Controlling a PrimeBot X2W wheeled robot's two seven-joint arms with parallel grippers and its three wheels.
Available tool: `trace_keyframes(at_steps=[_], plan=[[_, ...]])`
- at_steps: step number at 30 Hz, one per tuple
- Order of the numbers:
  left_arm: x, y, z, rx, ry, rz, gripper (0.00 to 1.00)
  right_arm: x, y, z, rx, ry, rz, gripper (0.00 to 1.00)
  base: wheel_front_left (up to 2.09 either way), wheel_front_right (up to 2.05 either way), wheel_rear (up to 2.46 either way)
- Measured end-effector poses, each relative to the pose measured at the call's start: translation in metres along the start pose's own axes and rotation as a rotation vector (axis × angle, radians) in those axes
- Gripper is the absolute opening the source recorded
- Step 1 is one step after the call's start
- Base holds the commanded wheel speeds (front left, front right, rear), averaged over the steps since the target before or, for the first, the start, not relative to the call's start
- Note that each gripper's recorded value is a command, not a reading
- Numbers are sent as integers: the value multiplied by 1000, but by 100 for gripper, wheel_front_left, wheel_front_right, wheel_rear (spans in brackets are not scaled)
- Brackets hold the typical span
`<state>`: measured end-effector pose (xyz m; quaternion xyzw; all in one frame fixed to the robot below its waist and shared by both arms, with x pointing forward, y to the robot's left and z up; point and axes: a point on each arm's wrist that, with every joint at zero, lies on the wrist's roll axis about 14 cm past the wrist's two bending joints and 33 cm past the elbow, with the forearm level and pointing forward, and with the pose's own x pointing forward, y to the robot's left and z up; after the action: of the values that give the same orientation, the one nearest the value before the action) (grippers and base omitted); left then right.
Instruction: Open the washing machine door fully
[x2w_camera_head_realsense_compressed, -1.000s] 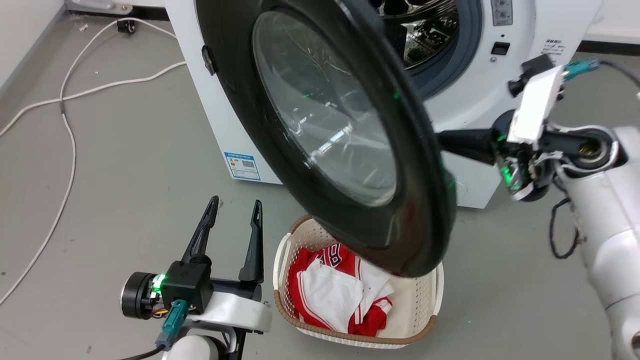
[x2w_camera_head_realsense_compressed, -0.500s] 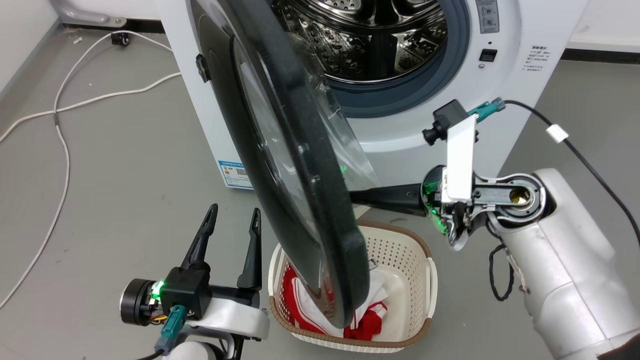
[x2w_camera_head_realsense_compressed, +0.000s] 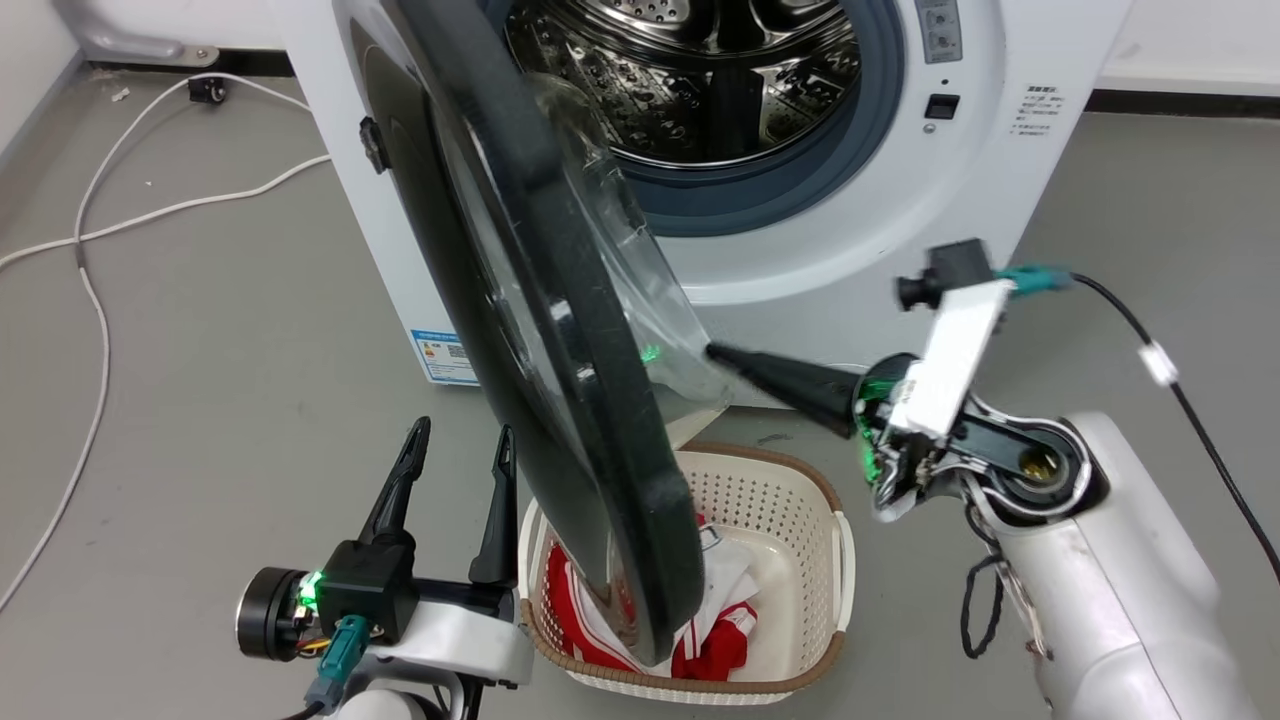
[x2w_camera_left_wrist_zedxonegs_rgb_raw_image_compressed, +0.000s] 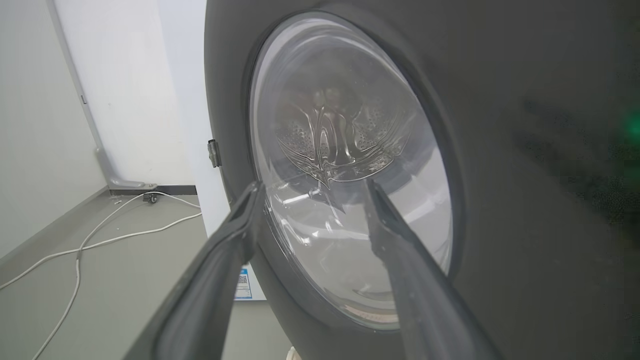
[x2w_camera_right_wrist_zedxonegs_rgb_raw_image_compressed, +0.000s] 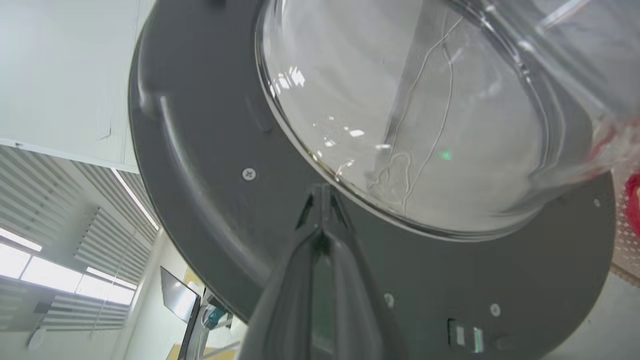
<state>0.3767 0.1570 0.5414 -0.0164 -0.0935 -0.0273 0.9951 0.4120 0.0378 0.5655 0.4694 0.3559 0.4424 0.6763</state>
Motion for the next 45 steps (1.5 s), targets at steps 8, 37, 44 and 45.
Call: trace_keyframes(at_steps=[8,37,44,45], plan=[[3,-3,-3,-11,6,-8,100,-62,-34,54,88,-490,-54,0,0,0,0],[-8,9,3,10,-7,18,100,-253,-22,49,-1086,-1098,-776,100,0,0,0],[-6,9,3,20,-6,14,100,-234,-11,27,-1253,-969,-836,100,0,0,0],[-6,9,3,22,-7,15,100,-231,-12,23,-1259,-950,-840,100,0,0,0]])
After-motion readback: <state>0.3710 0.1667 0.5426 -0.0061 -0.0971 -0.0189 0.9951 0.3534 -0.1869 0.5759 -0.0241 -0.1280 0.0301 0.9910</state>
